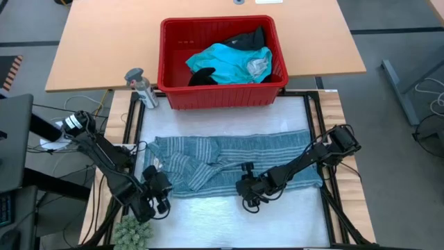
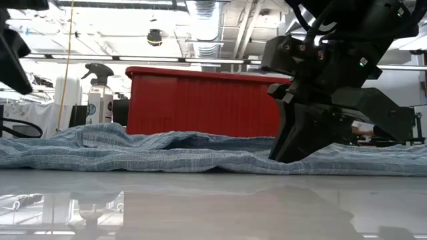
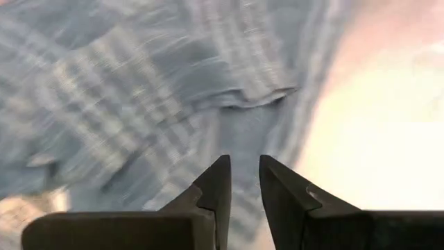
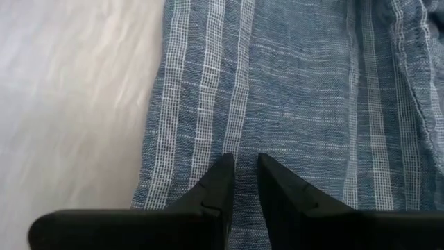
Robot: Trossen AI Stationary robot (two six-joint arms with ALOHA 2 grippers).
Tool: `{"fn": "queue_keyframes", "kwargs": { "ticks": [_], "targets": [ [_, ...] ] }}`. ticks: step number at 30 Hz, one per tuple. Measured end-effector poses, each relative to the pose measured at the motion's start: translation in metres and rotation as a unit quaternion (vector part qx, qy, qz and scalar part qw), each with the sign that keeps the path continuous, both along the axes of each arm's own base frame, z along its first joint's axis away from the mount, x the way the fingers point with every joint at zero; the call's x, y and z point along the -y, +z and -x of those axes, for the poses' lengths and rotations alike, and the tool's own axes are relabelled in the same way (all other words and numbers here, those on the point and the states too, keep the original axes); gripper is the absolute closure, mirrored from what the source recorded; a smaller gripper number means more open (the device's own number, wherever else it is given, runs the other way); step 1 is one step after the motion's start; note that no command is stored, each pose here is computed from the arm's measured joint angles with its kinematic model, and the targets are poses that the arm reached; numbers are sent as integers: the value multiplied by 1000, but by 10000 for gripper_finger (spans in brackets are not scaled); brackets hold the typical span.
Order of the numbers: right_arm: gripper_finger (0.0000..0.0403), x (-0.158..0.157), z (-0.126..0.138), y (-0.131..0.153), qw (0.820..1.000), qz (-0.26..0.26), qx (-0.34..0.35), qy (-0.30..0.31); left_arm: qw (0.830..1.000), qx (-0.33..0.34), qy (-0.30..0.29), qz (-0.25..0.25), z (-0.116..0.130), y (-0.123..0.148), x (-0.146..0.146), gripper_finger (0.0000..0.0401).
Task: Fold Laundry from Bin
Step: Fold the patterned blue shirt
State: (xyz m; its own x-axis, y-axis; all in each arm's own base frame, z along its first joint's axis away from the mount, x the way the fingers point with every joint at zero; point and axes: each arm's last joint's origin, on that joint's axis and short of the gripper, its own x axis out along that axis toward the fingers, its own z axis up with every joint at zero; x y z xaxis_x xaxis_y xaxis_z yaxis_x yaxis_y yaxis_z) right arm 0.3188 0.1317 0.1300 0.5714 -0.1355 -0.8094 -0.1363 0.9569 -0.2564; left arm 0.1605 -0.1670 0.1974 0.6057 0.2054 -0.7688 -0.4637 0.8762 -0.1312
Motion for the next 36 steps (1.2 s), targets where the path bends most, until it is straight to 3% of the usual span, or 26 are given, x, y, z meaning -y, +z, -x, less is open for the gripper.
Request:
{"fn": "queue_keyframes", "kwargs": {
  "ticks": [10, 15, 21, 25, 29, 33, 36],
  "targets": [
    [312, 0, 1, 0, 1000, 0, -3, 1, 999, -15, 32, 10, 17, -60, 0, 353],
    [312, -2, -1, 4, 1000, 5, -9, 6, 999, -13, 27, 28, 19, -73, -2, 370],
    [306, -9, -22, 51, 998, -2, 61, 29, 999, -18, 28, 37, 19, -72, -1, 378],
    [277, -12, -35, 72, 990, 45, 99, 84, 999, -13, 28, 38, 17, -70, 0, 375],
    [218, -10, -50, 78, 975, 88, 159, 131, 999, -14, 26, 35, 18, -70, 0, 367],
    [165, 1, -63, 92, 963, 63, 232, 121, 999, -14, 21, 30, 17, -70, 0, 357],
    [151, 7, -68, 93, 960, 64, 246, 115, 999, -15, 21, 30, 17, -70, 0, 350]
  ]
}}
